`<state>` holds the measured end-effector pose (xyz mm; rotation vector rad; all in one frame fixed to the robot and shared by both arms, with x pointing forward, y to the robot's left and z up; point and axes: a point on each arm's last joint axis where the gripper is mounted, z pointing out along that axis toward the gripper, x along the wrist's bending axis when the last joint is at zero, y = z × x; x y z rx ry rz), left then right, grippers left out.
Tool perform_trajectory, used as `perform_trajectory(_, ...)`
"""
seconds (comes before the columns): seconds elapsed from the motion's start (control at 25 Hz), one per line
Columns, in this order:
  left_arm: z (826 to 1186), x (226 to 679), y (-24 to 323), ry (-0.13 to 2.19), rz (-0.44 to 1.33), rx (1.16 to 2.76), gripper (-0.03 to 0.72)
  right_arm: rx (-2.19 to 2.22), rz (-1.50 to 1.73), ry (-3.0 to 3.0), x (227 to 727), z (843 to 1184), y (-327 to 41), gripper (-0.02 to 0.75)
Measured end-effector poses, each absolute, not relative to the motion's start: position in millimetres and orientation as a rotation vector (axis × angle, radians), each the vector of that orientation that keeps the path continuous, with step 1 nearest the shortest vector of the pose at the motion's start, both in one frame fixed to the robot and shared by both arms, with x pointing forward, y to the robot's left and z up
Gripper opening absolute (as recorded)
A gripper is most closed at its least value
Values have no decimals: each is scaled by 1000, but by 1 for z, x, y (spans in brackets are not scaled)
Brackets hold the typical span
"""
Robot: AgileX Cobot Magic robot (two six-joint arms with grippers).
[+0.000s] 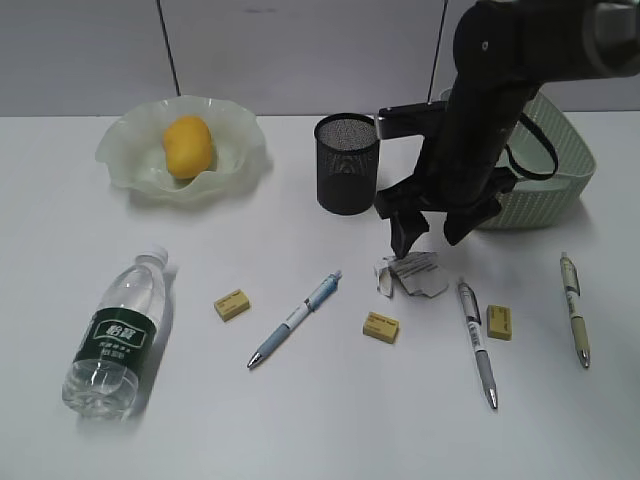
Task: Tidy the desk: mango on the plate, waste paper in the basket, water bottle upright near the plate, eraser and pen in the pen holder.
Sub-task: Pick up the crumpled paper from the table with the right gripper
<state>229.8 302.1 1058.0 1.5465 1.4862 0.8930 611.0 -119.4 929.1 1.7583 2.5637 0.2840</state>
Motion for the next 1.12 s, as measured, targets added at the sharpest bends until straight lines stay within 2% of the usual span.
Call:
perform_trajectory(0.4, 1058, 230, 303, 1488, 900, 1548, 238, 1814, 228, 2604, 612, 900, -113, 573)
perform_trajectory(0.48, 1058, 230, 303, 1488, 900, 1548, 238, 1819, 227, 2606, 612, 899, -112, 522)
perform_trajectory(0.56, 1058, 230, 303, 1488, 900, 1548, 238, 1819, 229, 2606, 612, 899, -112, 410)
perform_trajectory(0.72, 1058, 230, 303, 1488, 900, 1548, 236, 1819, 229, 2605, 612, 899, -112, 104)
perform_trajectory(0.76, 1058, 230, 303, 1488, 900, 1548, 236, 1819, 229, 2605, 612, 899, -112, 55)
perform_trajectory(0.88, 1058, 230, 302, 1486, 893, 1547, 235, 1821, 222, 2609, 611, 899, -112, 15)
perform_trajectory(1.12, 1058, 230, 303, 1488, 900, 1548, 235, 1830, 165, 2645, 603, 918, -116, 14)
